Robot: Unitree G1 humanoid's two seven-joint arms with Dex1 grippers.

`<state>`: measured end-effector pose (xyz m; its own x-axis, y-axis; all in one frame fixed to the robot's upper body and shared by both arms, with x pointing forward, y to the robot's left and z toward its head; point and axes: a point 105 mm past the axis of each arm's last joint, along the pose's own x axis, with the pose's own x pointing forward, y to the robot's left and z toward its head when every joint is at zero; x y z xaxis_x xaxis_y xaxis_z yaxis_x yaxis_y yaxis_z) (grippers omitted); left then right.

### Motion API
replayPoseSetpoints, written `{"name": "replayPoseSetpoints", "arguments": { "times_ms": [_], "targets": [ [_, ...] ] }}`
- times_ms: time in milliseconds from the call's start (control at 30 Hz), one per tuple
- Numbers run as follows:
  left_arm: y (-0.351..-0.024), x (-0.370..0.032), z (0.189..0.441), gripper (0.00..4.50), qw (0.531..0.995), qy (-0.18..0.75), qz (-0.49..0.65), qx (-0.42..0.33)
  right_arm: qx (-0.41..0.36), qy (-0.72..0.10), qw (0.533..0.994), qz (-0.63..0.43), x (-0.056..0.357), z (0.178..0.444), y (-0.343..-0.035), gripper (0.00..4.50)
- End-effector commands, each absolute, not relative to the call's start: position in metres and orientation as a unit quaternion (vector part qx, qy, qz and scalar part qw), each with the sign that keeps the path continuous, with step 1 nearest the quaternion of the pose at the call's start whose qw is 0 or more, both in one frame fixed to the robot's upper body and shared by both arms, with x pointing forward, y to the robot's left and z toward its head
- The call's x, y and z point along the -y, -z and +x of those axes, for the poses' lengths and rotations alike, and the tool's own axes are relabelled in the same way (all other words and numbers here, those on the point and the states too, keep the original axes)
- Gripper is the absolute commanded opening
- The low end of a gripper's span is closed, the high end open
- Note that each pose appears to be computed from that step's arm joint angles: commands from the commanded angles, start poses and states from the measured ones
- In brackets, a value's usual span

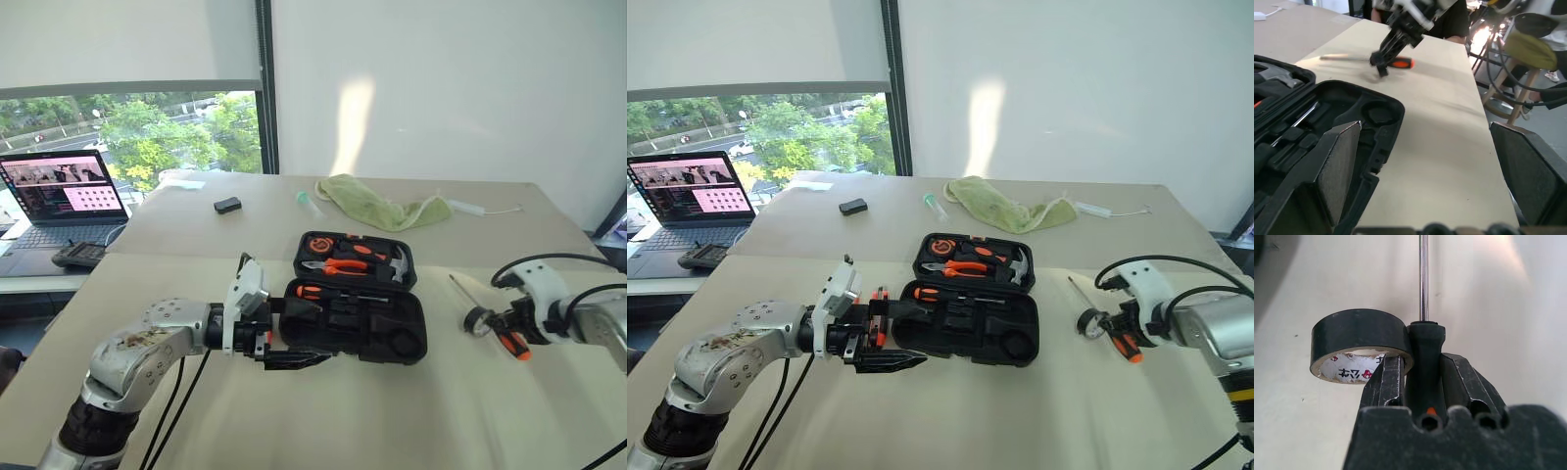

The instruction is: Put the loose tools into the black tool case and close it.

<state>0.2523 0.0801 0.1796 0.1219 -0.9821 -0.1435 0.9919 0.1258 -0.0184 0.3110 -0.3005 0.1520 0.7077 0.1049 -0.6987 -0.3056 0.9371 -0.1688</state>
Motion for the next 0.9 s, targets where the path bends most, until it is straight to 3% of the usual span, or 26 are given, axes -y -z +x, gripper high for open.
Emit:
{"name": "replayPoseSetpoints", "arguments": {
  "times_ms": [33,233,300,500,700,833,900],
  "targets": [
    [-0.189,-0.076,0.256,4.5,0.748,0.66,0.055,-0.037,-0.362,-0.143,0.909,-0.151,0.287,0.302,-0.154,0.78],
    [-0.189,-0.075,0.262,4.5,0.746,0.662,0.061,-0.035,-0.393,-0.178,0.885,-0.173,0.271,0.301,-0.116,0.77],
    [-0.189,-0.076,0.263,4.5,0.746,0.662,0.062,-0.035,-0.396,-0.181,0.884,-0.171,0.269,0.302,-0.111,1.78],
    [-0.192,-0.077,0.264,4.5,0.75,0.657,0.067,-0.033,-0.397,-0.209,0.875,-0.183,0.263,0.288,-0.126,3.7],
    [-0.193,-0.076,0.262,4.5,0.752,0.655,0.066,-0.033,-0.424,-0.22,0.852,-0.212,0.271,0.265,-0.127,3.7],
    [-0.193,-0.077,0.263,4.5,0.756,0.651,0.067,-0.033,-0.428,-0.202,0.855,-0.211,0.279,0.266,-0.121,3.7],
    [-0.192,-0.078,0.263,4.5,0.756,0.65,0.067,-0.033,-0.429,-0.193,0.855,-0.216,0.282,0.27,-0.115,3.31]
  ]
}}
